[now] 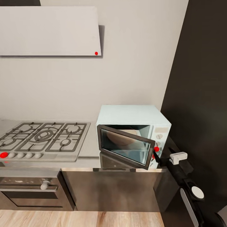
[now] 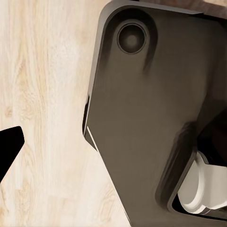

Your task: In the kitchen, take the popcorn bag from the countertop, put it into the microwave, and heat it until the popcorn is cooked so the cooked popcorn ends up inside the bag.

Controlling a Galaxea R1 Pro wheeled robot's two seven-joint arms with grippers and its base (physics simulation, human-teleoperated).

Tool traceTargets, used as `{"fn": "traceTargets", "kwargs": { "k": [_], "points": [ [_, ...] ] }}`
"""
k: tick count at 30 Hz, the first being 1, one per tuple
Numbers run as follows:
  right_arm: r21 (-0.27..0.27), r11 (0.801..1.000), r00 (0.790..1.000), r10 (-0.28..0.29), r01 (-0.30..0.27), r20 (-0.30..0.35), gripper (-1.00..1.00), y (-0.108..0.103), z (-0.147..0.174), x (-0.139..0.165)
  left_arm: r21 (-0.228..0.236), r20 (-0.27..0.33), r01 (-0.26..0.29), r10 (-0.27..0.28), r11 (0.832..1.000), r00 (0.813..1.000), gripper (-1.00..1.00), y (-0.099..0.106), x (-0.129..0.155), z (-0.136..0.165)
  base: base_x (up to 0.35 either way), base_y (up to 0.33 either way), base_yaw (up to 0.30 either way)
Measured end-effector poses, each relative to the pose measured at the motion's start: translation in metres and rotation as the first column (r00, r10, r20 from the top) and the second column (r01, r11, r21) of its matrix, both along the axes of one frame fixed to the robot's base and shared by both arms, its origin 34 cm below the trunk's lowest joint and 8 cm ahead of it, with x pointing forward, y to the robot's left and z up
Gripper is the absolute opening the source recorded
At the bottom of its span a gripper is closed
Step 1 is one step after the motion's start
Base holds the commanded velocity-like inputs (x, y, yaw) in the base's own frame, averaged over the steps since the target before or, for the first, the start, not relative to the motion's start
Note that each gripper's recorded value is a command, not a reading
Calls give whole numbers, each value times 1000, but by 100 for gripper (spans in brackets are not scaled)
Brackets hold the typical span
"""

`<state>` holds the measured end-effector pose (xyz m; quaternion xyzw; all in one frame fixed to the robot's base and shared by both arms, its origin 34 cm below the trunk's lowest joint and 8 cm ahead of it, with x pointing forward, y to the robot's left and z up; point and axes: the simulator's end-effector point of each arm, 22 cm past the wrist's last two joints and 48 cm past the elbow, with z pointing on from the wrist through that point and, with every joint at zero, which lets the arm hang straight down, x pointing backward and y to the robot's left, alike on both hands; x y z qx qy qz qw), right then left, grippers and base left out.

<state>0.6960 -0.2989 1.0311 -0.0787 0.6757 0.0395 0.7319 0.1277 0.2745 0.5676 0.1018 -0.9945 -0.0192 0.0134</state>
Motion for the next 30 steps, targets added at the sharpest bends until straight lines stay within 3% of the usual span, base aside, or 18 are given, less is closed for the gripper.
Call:
{"fn": "traceTargets", "kwargs": {
  "k": [21, 30],
  "points": [
    [-15, 995, 995, 103, -103, 0, 100, 19, 0, -6, 0, 0, 0, 0, 1000, 1000, 100, 0, 0, 0, 24, 0, 0],
    [-45, 976, 977, 213, -214, -17, 100, 46, -5, -13, 0, 0, 0, 0, 1000, 1000, 100, 0, 0, 0, 3, 0, 0]
  ]
}}
